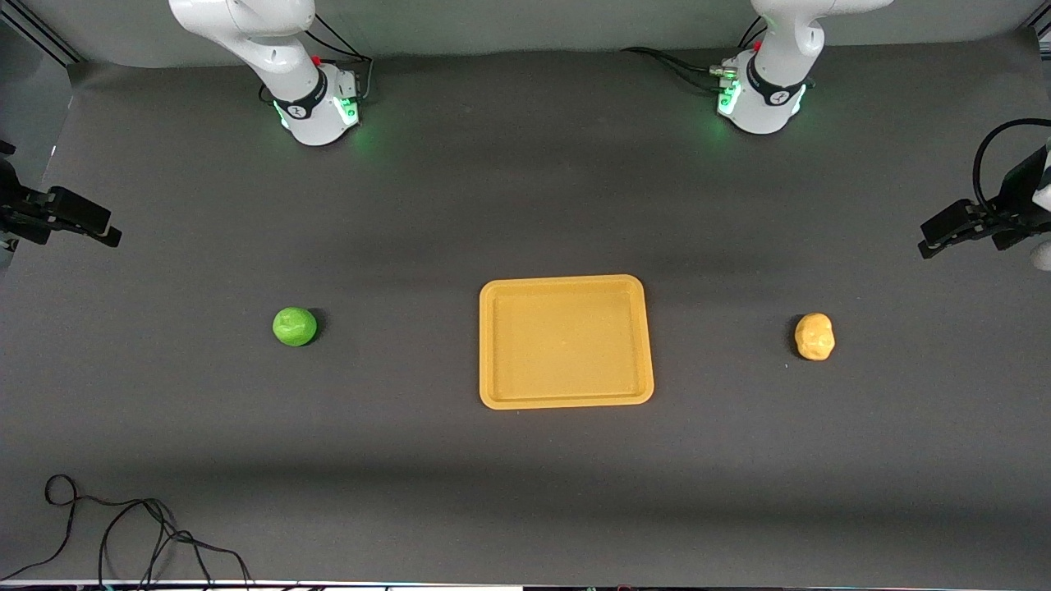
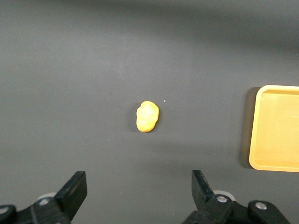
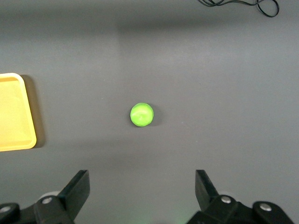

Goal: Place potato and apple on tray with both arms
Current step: 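Move the left gripper toward the yellow potato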

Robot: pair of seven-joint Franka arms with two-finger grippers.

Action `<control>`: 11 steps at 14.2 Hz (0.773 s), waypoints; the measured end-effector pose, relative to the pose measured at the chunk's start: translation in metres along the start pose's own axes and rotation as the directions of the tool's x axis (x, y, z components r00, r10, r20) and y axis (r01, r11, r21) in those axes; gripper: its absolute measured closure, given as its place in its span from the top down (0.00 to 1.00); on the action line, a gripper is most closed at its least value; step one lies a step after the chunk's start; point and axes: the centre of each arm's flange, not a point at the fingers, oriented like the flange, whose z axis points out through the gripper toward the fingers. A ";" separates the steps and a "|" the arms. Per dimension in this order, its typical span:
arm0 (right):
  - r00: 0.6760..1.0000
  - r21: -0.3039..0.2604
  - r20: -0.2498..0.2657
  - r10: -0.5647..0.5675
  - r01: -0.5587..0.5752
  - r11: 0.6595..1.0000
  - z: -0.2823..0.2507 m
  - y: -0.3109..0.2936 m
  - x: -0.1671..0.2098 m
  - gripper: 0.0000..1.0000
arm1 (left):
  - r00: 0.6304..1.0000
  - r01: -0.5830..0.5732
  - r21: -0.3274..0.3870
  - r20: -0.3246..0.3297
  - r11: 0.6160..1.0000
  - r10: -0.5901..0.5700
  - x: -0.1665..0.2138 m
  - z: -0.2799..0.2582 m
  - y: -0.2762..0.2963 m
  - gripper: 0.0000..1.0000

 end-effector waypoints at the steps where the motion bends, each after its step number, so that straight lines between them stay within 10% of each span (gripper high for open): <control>1: 1.000 0.000 0.000 0.000 0.000 1.000 0.000 0.000 0.000 1.00 | 1.000 0.001 -0.001 0.005 1.000 -0.001 0.000 0.000 0.000 1.00; 11: 1.000 0.000 0.001 0.003 -0.003 1.000 0.000 0.002 0.000 1.00 | 0.999 -0.011 -0.001 0.053 1.000 0.011 -0.002 0.006 0.006 1.00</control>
